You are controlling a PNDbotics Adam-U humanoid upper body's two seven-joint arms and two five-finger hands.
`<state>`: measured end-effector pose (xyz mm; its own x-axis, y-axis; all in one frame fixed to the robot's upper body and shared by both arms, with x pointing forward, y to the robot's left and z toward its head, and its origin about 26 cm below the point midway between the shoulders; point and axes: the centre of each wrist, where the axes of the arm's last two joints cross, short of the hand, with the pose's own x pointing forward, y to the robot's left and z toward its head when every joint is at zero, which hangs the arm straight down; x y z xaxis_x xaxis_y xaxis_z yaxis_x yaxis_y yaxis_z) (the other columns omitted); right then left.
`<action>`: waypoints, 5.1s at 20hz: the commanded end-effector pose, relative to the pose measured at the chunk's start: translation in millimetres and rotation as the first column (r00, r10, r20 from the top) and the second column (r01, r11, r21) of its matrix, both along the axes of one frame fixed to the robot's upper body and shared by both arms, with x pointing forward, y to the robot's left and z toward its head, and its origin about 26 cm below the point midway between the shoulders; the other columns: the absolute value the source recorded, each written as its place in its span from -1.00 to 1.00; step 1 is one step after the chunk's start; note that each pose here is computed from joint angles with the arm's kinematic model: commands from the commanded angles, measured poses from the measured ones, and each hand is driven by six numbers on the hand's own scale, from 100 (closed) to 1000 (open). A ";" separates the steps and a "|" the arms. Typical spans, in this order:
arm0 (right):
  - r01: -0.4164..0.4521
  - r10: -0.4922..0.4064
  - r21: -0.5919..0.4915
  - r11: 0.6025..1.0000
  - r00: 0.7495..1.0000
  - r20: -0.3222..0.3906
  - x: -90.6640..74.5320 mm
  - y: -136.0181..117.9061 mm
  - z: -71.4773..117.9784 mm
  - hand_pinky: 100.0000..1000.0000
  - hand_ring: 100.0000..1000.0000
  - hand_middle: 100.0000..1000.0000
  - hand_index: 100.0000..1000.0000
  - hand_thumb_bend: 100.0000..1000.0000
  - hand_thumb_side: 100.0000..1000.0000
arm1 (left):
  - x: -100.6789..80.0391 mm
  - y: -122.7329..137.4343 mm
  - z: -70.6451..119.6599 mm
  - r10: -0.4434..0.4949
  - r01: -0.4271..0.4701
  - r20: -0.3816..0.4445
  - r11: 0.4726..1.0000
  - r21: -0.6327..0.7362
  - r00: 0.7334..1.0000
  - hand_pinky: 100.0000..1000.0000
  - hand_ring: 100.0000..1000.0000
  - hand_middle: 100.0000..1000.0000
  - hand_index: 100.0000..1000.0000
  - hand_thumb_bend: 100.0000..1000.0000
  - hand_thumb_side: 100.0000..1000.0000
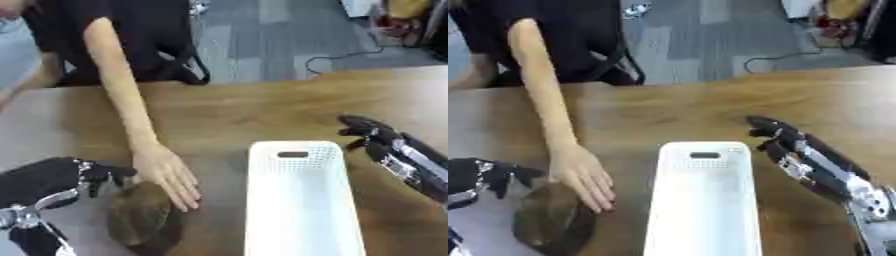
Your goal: Pick up objects on the table and place them in the box.
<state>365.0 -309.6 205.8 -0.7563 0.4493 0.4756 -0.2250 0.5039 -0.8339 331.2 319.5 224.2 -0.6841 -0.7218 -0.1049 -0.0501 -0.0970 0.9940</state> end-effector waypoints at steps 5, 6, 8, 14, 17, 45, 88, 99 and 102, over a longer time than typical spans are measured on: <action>0.000 0.001 -0.027 1.000 0.999 0.046 -3.0 -3.4 12.2 0.53 0.82 0.99 1.00 -1.00 1.00 | -2.0 7.4 8.0 0.031 -0.032 0.029 0.999 0.017 0.999 -0.05 0.02 0.41 1.00 0.42 0.17; 0.001 0.000 -0.028 1.000 0.999 0.046 -3.1 -3.8 12.0 0.53 0.82 0.99 1.00 -1.00 1.00 | -2.3 8.2 8.4 0.035 -0.036 0.026 0.999 0.030 0.999 -0.01 0.06 0.44 1.00 0.43 0.18; 0.006 -0.004 -0.031 0.999 0.999 0.043 -3.4 -4.9 11.2 0.53 0.82 0.99 1.00 -1.00 1.00 | -2.9 10.2 11.9 0.042 -0.043 0.022 0.996 0.079 0.999 0.10 0.21 0.52 1.00 0.48 0.20; 0.028 -0.028 -0.051 0.998 1.000 0.004 -7.5 -11.1 2.9 0.53 0.83 1.00 1.00 -1.00 1.00 | -8.2 10.4 42.0 -0.006 0.001 0.012 0.943 0.333 1.000 0.26 0.50 0.70 0.99 0.67 0.28; 0.025 -0.025 -0.058 0.998 1.000 -0.013 -9.2 -10.1 0.2 0.53 0.83 1.00 1.00 -1.00 1.00 | -7.8 4.5 48.5 -0.043 0.041 -0.003 0.931 0.362 0.999 0.26 0.50 0.71 0.98 0.66 0.26; 0.020 -0.022 -0.061 0.998 0.999 -0.024 -11.0 -9.3 0.7 0.53 0.83 1.00 1.00 -1.00 1.00 | -5.6 -2.7 61.3 -0.052 0.032 0.042 0.928 0.372 0.998 0.28 0.51 0.73 0.99 0.63 0.24; -0.003 0.003 -0.068 0.998 1.000 0.001 -7.0 -4.0 6.0 0.53 0.84 1.00 1.00 -1.00 1.00 | 12.5 -32.1 57.0 -0.134 0.104 0.049 0.913 0.394 0.990 0.28 0.45 0.69 0.97 0.58 0.24; -0.005 0.005 -0.069 0.998 1.000 0.005 -6.5 -3.7 7.0 0.53 0.83 1.00 1.00 -1.00 1.00 | 13.2 -32.8 55.8 -0.133 0.104 0.051 0.918 0.384 0.990 0.27 0.44 0.68 0.97 0.56 0.24; -0.006 0.007 -0.070 0.998 1.000 0.007 -6.3 -3.6 7.3 0.53 0.83 1.00 1.00 -1.00 1.00 | 13.6 -33.2 55.2 -0.134 0.105 0.050 0.919 0.381 0.990 0.27 0.43 0.68 0.97 0.55 0.24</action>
<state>357.3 -313.2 210.3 -0.7497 0.4787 0.4570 -0.2310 0.4577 -0.8585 346.3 281.1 270.0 -0.7614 -0.5268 -0.3777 -0.1402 -0.4351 0.8894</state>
